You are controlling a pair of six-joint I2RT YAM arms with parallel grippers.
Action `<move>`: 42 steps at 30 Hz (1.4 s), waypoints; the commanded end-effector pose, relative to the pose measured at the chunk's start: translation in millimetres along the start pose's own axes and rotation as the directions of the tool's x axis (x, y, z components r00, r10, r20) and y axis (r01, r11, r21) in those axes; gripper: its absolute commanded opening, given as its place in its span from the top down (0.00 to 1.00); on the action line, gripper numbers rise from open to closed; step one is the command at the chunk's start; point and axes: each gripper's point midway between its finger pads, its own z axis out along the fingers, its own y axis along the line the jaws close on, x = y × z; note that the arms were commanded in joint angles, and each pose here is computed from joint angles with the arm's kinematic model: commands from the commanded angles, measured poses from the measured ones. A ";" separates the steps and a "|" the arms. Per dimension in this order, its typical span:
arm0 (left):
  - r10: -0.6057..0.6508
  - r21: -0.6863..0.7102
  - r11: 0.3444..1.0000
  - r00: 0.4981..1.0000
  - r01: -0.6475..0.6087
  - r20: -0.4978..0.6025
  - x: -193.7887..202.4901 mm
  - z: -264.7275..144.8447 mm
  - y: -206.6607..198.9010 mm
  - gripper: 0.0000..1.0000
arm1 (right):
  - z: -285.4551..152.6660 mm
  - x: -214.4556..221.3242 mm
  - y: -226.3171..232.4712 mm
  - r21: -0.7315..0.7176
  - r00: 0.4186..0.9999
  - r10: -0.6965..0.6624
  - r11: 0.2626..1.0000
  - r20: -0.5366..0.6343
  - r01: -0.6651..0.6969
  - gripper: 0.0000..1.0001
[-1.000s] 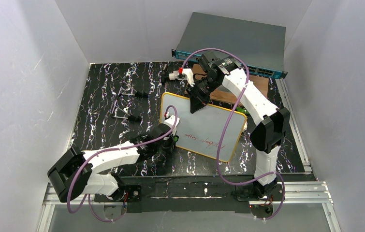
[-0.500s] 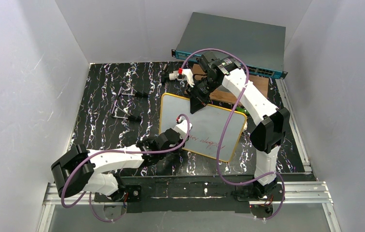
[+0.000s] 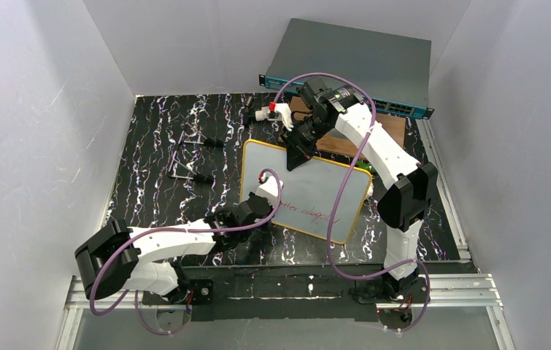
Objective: Erase the whiteboard
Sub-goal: Erase the center of the board with the whiteboard.
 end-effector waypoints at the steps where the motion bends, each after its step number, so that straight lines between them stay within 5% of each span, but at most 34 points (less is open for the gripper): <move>1: -0.111 -0.172 0.978 0.991 0.121 0.068 -13.9 -5.1 36.7 1.00 | 1.2 7.0 37.8 -0.118 1.000 -0.001 0.993 -0.023 -0.002 0.99; 16: 0.034 0.076 0.996 0.996 -0.041 0.086 -12.7 2.0 -38.2 1.00 | 2.0 6.7 38.4 -0.124 1.000 0.000 0.992 -0.025 -0.003 0.99; 26: 0.019 -0.167 0.986 0.997 -0.006 0.076 -10.5 -1.4 7.0 1.00 | 0.0 5.5 39.9 -0.124 1.000 -0.008 0.992 -0.019 0.005 0.99; 31: -0.091 -0.243 0.965 0.994 0.101 0.052 -2.1 -7.0 41.5 1.00 | 0.2 5.0 39.7 -0.127 1.000 -0.006 0.992 -0.018 0.004 0.99; 42: -0.020 0.029 0.999 0.998 0.018 0.066 -11.4 -2.8 -32.0 1.00 | 0.6 5.4 39.3 -0.123 1.000 -0.007 0.992 -0.022 0.004 0.99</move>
